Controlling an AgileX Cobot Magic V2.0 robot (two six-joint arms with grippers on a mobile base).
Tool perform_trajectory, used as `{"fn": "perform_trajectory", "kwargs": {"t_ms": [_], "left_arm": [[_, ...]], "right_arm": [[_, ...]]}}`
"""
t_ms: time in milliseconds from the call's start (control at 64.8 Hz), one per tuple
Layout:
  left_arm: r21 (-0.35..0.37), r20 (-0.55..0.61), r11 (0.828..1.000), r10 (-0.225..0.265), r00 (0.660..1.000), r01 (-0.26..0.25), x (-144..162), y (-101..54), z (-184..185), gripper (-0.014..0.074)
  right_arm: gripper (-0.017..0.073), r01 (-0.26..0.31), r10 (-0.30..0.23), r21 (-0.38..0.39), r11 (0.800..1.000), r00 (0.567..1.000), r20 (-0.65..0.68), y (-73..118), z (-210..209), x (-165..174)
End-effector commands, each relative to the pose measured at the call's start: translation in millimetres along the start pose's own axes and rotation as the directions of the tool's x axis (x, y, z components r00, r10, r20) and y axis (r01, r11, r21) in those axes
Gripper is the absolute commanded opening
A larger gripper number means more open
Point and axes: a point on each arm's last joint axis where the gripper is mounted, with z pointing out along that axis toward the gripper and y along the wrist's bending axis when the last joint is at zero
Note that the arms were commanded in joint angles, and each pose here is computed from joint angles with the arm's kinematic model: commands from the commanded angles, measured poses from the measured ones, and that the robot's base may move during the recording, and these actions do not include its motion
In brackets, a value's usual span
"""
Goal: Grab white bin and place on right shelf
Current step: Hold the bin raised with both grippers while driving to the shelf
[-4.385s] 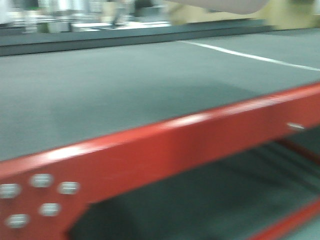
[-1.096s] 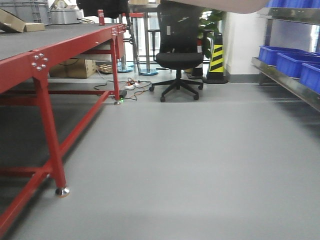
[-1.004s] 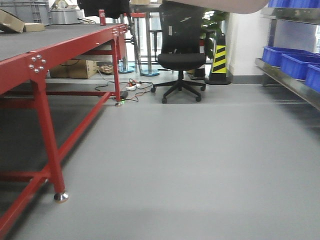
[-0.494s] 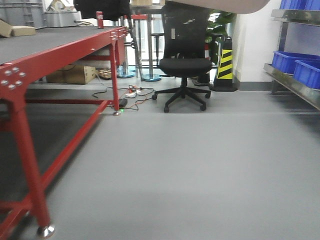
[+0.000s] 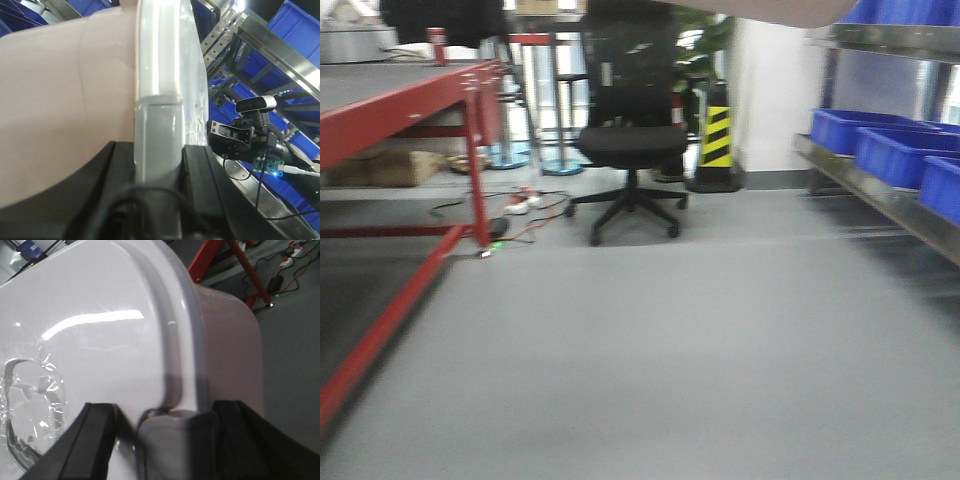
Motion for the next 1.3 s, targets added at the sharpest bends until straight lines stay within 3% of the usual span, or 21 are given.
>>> {"fn": "perform_trajectory", "kwargs": {"t_ms": [0,1282], "left_arm": [[0.316,-0.094,0.948,0.056,0.994,-0.023,6.0,-56.3,-0.4,-0.0117],[0.315,-0.092,0.949,0.055,0.994,-0.024,5.9,-56.2,-0.4,-0.0117]], "right_arm": [[0.0055,0.012,-0.019,-0.274,0.962,1.0,-0.024,52.8,-7.5,0.7],[0.0055,0.012,-0.017,-0.265,0.964,1.0,-0.015,52.1,-7.2,-0.2]]}}
